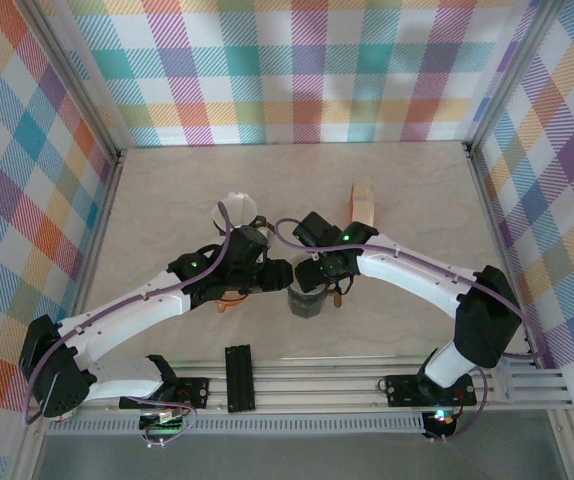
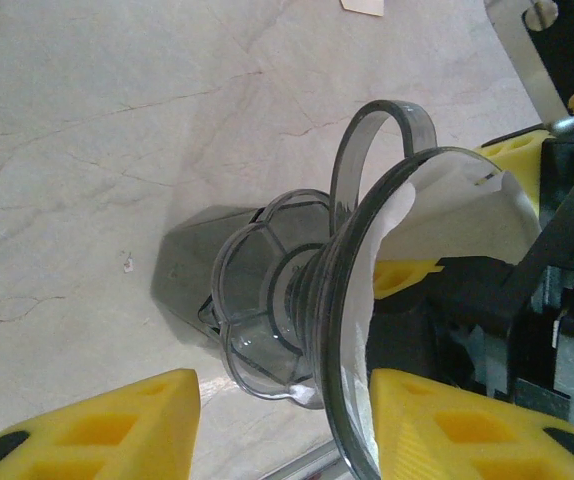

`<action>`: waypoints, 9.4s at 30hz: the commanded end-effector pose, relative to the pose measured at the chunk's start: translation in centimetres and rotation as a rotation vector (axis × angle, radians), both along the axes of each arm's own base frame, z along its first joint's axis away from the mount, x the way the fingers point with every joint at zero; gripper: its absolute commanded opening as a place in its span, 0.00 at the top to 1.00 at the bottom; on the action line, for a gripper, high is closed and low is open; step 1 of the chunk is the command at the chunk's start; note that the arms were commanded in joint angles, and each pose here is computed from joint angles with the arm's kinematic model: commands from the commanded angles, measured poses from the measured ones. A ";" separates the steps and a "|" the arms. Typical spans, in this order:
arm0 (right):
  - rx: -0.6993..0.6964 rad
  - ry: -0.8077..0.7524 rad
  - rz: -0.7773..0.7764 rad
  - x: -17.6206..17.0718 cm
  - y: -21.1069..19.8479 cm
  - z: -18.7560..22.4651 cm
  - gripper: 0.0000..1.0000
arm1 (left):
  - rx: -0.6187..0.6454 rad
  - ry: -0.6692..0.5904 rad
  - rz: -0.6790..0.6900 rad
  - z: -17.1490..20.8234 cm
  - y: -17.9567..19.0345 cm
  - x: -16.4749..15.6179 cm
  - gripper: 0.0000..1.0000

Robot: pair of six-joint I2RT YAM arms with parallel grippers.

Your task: Place the coffee filter in the dripper

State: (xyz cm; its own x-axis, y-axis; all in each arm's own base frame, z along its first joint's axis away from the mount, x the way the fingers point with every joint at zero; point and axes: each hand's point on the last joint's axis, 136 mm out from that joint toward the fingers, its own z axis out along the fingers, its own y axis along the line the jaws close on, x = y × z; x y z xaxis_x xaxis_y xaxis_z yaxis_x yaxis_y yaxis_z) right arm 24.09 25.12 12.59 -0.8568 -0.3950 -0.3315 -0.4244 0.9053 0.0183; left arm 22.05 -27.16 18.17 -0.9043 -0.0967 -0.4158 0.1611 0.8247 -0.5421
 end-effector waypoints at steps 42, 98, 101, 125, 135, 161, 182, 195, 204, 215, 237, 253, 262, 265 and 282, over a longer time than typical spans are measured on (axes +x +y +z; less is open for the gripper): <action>0.086 -0.038 -0.028 0.8 -0.8 2.5 0.18 | 0.018 0.023 -0.005 -1.2 -0.3 -0.4 0.55; 0.334 -0.316 -0.136 -1.3 -5.2 10.6 0.13 | -0.038 -0.110 0.039 4.5 1.8 -0.3 0.36; 0.340 -0.321 -0.136 -1.5 -5.4 10.7 0.12 | -0.031 -0.151 0.084 6.0 4.0 -0.6 0.37; 0.385 -0.349 -0.130 -1.7 -5.5 10.4 0.10 | 0.182 -0.221 0.668 3.8 22.1 -2.4 0.42; 0.405 -0.372 -0.128 -2.0 -5.9 10.8 0.10 | -0.086 -0.016 0.822 -3.6 23.0 1.8 0.53; 0.396 -0.368 -0.122 -2.2 -6.0 10.2 0.10 | -0.372 0.094 0.861 -11.2 21.9 7.0 0.89; 0.395 -0.377 -0.114 -1.8 -5.7 10.7 0.10 | -0.411 0.136 0.744 -12.2 19.8 6.7 0.90; 0.391 -0.378 -0.114 -1.7 -5.7 10.7 0.09 | -0.384 0.166 0.672 -13.2 17.1 6.0 0.92; 0.391 -0.372 -0.118 -1.8 -5.7 10.4 0.09 | -0.372 0.174 0.612 -13.5 14.4 5.8 0.92; 0.388 -0.367 -0.123 -1.8 -5.8 10.1 0.09 | -0.359 0.178 0.525 -13.4 11.5 5.6 0.93; 0.395 -0.372 -0.124 -1.7 -5.7 10.1 0.09 | -0.157 0.113 0.806 -10.5 21.0 7.2 0.78; 0.380 -0.376 -0.132 -1.9 -6.2 10.0 0.09 | -0.330 0.096 0.815 -11.5 19.3 16.4 0.86; 0.377 -0.373 -0.132 -1.6 -5.9 9.8 0.09 | -0.314 0.115 0.759 -12.5 16.4 17.3 0.90; 0.376 -0.371 -0.135 -1.6 -5.9 9.6 0.09 | -0.311 0.125 0.742 -12.9 15.3 17.3 0.91; 0.387 -0.362 -0.142 -1.7 -5.8 9.3 0.09 | -0.285 0.116 0.664 -12.4 11.5 18.0 0.88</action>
State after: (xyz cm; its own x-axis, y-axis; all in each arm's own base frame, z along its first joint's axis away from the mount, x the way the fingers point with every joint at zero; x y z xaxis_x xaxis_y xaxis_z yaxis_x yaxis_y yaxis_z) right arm 22.19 19.17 21.68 -0.7021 -0.0969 -0.7055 -0.3483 0.9108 0.2215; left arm 39.76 -16.17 4.40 -0.6638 -0.7304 -0.1612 -0.4117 0.5367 -0.7365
